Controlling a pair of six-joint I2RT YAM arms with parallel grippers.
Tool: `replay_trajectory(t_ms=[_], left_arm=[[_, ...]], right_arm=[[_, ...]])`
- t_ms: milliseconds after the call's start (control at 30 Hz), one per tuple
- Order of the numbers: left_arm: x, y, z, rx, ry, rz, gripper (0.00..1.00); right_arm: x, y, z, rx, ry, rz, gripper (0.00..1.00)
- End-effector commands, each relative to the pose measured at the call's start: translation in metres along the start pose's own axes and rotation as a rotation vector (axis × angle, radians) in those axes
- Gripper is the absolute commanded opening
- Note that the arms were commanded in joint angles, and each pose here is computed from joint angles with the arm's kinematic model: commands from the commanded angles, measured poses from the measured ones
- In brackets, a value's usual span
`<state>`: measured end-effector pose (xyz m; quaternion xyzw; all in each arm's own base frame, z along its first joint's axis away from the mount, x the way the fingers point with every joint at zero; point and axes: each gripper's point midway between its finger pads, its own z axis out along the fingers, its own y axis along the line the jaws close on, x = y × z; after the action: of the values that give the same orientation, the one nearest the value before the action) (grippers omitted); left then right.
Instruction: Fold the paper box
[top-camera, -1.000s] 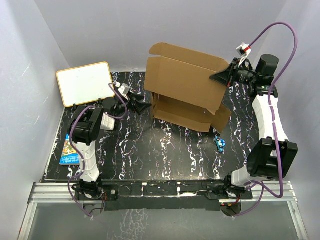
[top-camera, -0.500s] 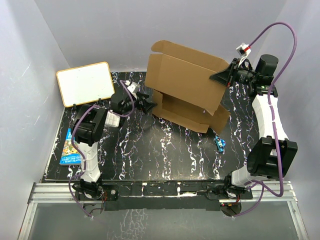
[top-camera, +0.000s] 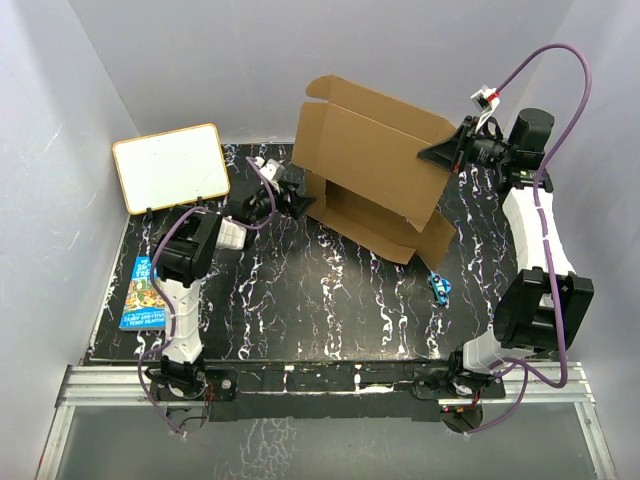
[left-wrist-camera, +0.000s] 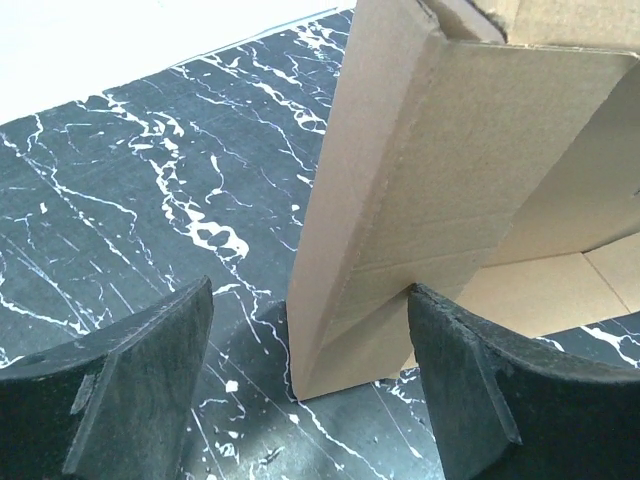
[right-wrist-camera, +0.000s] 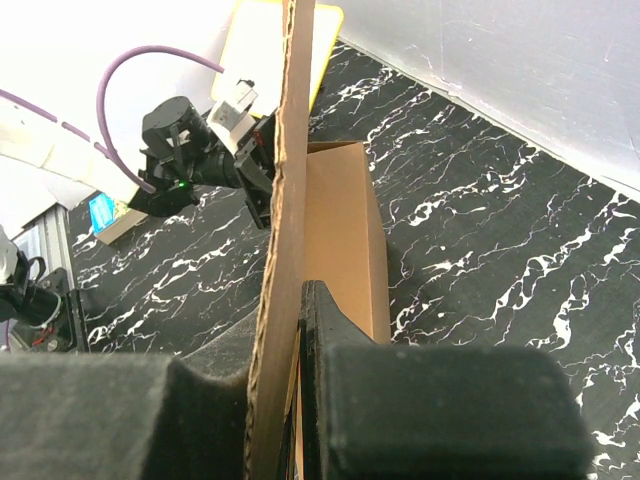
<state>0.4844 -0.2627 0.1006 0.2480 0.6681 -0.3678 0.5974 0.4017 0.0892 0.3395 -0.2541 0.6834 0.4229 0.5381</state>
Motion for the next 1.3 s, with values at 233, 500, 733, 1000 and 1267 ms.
replay_trajectory(t_ms=[233, 500, 733, 1000, 1267], left_arm=[[-0.014, 0.003, 0.020, 0.048, -0.041, 0.067, 0.78], [-0.020, 0.006, 0.029, 0.064, -0.070, 0.086, 0.75], [-0.020, 0.005, 0.035, 0.081, -0.084, 0.050, 0.60], [-0.021, 0.007, 0.044, 0.068, -0.109, 0.084, 0.66], [-0.022, 0.009, 0.056, 0.085, -0.120, 0.071, 0.60]], right_arm=[[-0.015, 0.006, 0.004, -0.062, -0.020, -0.038, 0.08], [-0.016, 0.006, 0.005, -0.080, -0.022, -0.018, 0.08], [-0.013, 0.003, 0.007, -0.090, -0.020, 0.008, 0.08], [-0.011, -0.002, 0.008, -0.080, -0.020, 0.022, 0.08], [-0.011, -0.003, 0.009, -0.084, -0.018, 0.032, 0.08]])
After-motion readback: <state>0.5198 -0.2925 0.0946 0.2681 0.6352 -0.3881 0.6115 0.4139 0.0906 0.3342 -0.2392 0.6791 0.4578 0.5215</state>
